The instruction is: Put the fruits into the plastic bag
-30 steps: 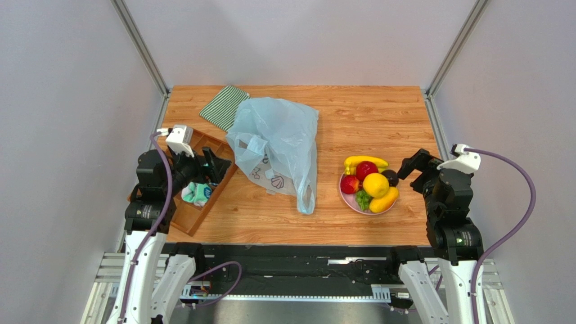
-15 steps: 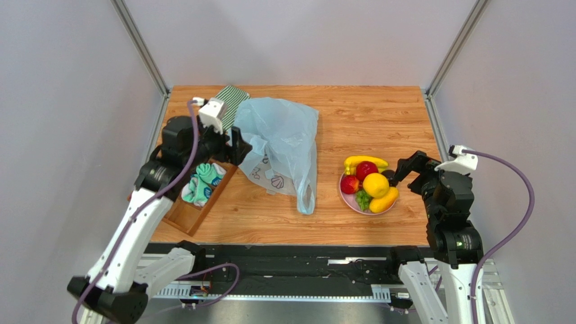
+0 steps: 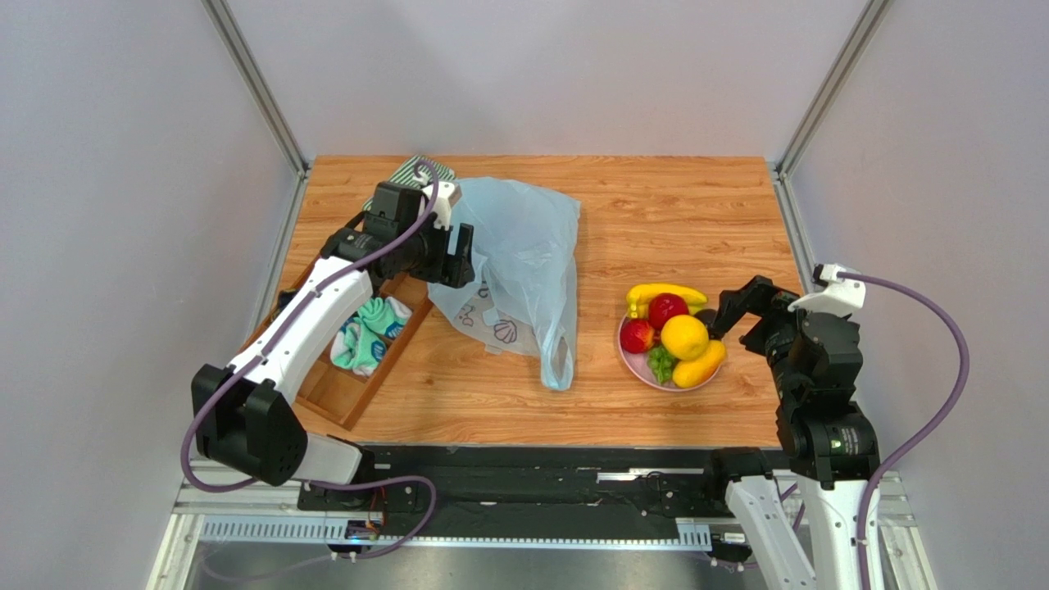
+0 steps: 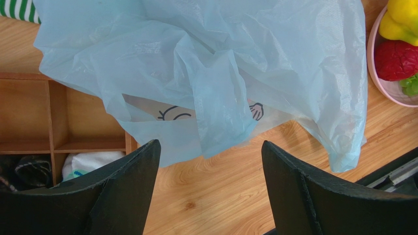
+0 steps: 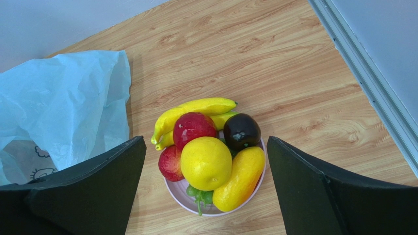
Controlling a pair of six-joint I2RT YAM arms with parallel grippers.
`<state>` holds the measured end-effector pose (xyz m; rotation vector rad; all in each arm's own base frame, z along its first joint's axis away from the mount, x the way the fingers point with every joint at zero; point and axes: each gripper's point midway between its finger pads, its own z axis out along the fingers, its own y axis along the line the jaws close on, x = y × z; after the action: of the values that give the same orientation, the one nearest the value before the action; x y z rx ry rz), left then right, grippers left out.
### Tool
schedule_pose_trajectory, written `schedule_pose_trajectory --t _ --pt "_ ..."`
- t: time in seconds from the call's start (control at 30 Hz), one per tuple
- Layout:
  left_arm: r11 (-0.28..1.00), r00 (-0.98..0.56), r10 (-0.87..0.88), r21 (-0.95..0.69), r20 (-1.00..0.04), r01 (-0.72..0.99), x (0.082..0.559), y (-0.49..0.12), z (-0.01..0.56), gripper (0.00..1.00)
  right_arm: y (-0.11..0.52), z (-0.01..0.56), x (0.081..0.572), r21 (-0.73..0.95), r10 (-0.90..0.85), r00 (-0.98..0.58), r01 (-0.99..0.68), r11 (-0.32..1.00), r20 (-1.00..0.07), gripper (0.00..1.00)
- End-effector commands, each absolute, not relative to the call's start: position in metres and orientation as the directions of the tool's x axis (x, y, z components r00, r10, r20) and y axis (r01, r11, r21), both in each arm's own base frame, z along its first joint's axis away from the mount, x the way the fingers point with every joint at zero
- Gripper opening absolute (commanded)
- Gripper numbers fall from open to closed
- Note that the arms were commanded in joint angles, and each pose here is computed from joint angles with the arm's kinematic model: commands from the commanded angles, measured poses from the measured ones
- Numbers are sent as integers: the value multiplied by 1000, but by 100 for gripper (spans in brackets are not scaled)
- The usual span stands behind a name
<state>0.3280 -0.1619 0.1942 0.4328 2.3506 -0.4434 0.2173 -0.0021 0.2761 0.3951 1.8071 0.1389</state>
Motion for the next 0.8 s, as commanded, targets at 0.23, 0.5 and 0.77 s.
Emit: schedule_pose_trajectory --t 0.23,0.5,0.77 --pt "863 -690 179 -224 -701 452 343 -176 198 77 4 282 225 309 335 -201 151 939 -920 99" --pt "877 -670 159 -208 -725 433 357 -176 201 72 6 281 226 309 334 -209 142 940 -919 99" --pt "840 -715 145 -297 -684 455 355 -193 184 46 7 281 225 310 334 -211 140 940 -919 99"
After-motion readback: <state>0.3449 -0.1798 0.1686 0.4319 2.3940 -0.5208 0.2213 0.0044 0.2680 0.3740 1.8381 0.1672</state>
